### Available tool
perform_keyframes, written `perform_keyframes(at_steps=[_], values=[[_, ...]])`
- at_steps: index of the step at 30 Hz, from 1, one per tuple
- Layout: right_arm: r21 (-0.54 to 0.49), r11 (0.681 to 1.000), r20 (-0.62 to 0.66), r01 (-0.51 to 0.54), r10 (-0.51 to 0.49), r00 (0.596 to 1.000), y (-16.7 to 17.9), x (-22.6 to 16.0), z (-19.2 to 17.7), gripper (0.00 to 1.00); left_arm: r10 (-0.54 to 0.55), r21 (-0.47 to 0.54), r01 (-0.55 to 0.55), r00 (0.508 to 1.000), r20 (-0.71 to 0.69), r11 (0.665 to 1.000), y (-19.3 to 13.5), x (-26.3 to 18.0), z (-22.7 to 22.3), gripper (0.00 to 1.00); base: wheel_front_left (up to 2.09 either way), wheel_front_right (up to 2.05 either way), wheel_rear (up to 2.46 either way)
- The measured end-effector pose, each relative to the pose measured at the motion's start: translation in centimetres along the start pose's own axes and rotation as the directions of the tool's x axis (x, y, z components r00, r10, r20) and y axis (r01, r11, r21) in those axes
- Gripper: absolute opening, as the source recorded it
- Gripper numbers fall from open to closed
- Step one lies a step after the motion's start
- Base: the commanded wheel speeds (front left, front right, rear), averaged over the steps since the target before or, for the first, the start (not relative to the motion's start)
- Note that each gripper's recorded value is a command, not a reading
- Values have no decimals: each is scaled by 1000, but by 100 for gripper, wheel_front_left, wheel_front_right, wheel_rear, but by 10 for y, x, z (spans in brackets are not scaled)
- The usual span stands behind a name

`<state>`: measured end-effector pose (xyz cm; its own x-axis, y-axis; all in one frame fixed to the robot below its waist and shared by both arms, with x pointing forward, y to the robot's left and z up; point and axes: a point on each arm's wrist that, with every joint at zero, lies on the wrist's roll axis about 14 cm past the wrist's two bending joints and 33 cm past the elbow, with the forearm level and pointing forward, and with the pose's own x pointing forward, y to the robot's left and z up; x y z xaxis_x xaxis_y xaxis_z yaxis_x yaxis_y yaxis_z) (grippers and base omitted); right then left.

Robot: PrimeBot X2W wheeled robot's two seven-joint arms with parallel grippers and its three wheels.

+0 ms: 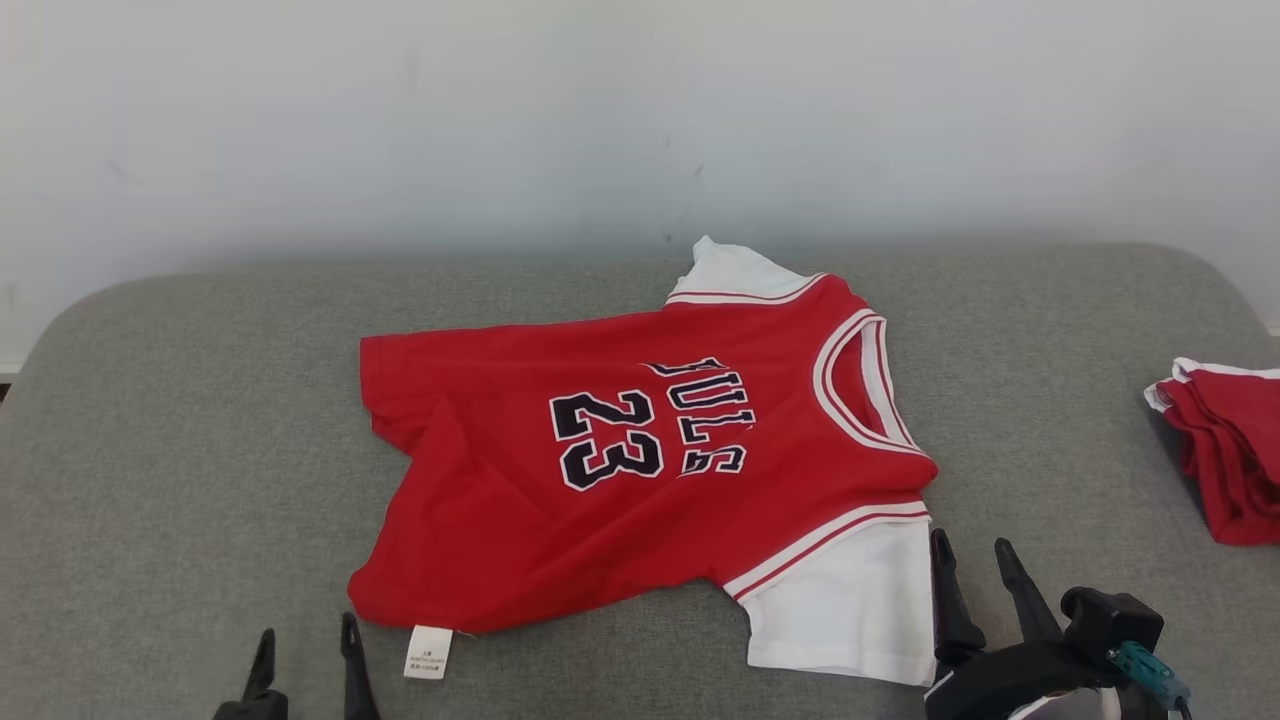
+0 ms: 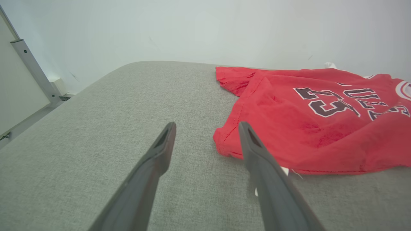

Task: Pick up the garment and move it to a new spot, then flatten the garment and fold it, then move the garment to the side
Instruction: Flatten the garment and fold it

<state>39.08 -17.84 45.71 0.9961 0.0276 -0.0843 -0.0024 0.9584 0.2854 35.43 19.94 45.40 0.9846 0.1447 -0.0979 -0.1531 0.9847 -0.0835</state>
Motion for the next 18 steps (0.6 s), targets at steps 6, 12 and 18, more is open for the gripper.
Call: perform_keyframes(at_steps=[6, 12, 18], values=[[-102, 995, 59, -3, 9, 998, -4, -6, 20, 100, -5, 56, 3, 999, 40, 998, 10, 6, 13, 100, 0, 0, 0], [-218, 976, 65, 0, 14, 998, -9, -23, 22, 100, -57, 90, 53, 998, 38, 994, 3, 8, 12, 100, 0, 0, 0], [-251, 968, 50, 8, 5, 999, -13, -39, 15, 100, -83, 99, 80, 996, 29, 992, -2, 6, 9, 100, 0, 0, 0]])
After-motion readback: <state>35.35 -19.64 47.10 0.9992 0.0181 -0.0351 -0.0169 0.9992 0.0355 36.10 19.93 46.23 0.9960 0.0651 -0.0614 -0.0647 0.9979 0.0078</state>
